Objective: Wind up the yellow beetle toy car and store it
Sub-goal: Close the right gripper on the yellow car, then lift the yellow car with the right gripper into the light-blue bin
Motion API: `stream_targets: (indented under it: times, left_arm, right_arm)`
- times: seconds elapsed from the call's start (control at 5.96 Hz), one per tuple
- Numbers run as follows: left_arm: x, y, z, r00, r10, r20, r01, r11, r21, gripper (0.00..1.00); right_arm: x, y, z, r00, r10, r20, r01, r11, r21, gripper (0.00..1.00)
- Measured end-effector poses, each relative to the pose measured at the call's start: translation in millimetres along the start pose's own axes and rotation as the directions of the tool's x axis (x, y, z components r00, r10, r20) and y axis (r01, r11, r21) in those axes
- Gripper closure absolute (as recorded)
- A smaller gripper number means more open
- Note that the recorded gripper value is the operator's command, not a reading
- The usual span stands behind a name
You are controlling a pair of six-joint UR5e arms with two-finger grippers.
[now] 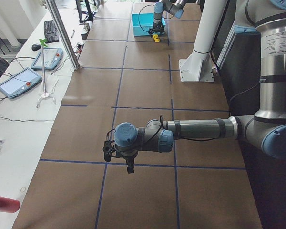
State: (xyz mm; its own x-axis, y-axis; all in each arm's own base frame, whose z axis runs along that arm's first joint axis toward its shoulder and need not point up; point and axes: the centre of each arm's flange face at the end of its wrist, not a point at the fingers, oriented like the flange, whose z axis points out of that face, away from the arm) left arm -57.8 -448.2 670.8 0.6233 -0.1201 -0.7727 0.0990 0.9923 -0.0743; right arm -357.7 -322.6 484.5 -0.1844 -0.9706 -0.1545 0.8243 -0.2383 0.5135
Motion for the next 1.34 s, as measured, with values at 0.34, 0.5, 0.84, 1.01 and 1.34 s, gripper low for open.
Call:
stream_targets:
  times: [0.34, 0.5, 0.84, 1.01, 1.34]
  left_arm:
    - [0, 0, 0, 1.0, 0.001, 0.001, -0.001, 1.0, 0.0, 0.0]
    - [0, -1, 0, 1.0, 0.002, 0.002, -0.002, 1.0, 0.0, 0.0]
    - [-1, -1, 1, 1.0, 0.001, 0.005, -0.001, 1.0, -0.001, 0.0]
    - [0, -1, 1, 1.0, 0.002, 0.006, -0.002, 1.0, -0.001, 0.0]
    - [0, -1, 1, 1.0, 0.003, 0.006, -0.003, 1.0, -0.001, 0.0]
  right_arm:
    - [1, -2, 0, 1.0, 0.001, 0.003, -0.001, 1.0, 0.006, 0.66]
    - [1, -2, -1, 1.0, 0.003, 0.003, -0.003, 1.0, 0.009, 0.78]
    - [1, -3, -8, 1.0, 0.001, -0.009, -0.001, 1.0, 0.026, 1.0]
    - [-1, -4, -21, 1.0, -0.004, -0.027, 0.006, 0.998, 0.06, 1.0]
    - [0, 22, -81, 0.996, 0.044, -0.078, -0.033, 0.99, 0.139, 1.0]
